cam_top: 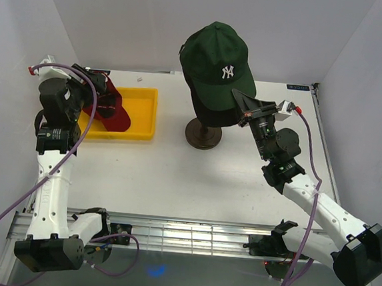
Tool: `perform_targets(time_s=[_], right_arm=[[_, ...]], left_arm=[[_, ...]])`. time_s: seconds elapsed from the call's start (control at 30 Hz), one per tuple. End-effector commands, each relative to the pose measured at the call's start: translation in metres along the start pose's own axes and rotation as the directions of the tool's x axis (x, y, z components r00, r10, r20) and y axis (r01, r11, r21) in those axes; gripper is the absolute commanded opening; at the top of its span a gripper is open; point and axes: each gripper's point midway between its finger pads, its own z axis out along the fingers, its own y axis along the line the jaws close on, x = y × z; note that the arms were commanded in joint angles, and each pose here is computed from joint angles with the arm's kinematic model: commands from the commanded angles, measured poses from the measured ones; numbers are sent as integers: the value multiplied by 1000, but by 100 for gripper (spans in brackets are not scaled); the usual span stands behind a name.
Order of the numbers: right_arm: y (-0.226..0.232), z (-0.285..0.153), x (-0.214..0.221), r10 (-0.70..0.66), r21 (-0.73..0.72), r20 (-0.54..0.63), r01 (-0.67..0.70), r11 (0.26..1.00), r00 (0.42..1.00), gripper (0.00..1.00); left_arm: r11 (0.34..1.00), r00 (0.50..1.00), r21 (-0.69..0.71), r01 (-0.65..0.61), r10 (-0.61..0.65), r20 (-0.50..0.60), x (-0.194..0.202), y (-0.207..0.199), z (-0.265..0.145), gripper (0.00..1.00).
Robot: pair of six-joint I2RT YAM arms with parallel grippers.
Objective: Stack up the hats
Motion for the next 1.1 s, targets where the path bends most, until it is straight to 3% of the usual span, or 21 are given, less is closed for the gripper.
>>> perform_targets(time_s=[0.0, 1.07], right_arm=[[-68, -4, -11, -137, 218, 30, 128, 968, 990, 8], [-169, -27, -13, -201, 461, -11, 184, 868, 979, 8]], left_arm=[[1000, 1000, 4, 1, -1, -2, 3, 2, 2, 79], [1000, 999, -21, 12, -13, -37, 19, 13, 12, 78]])
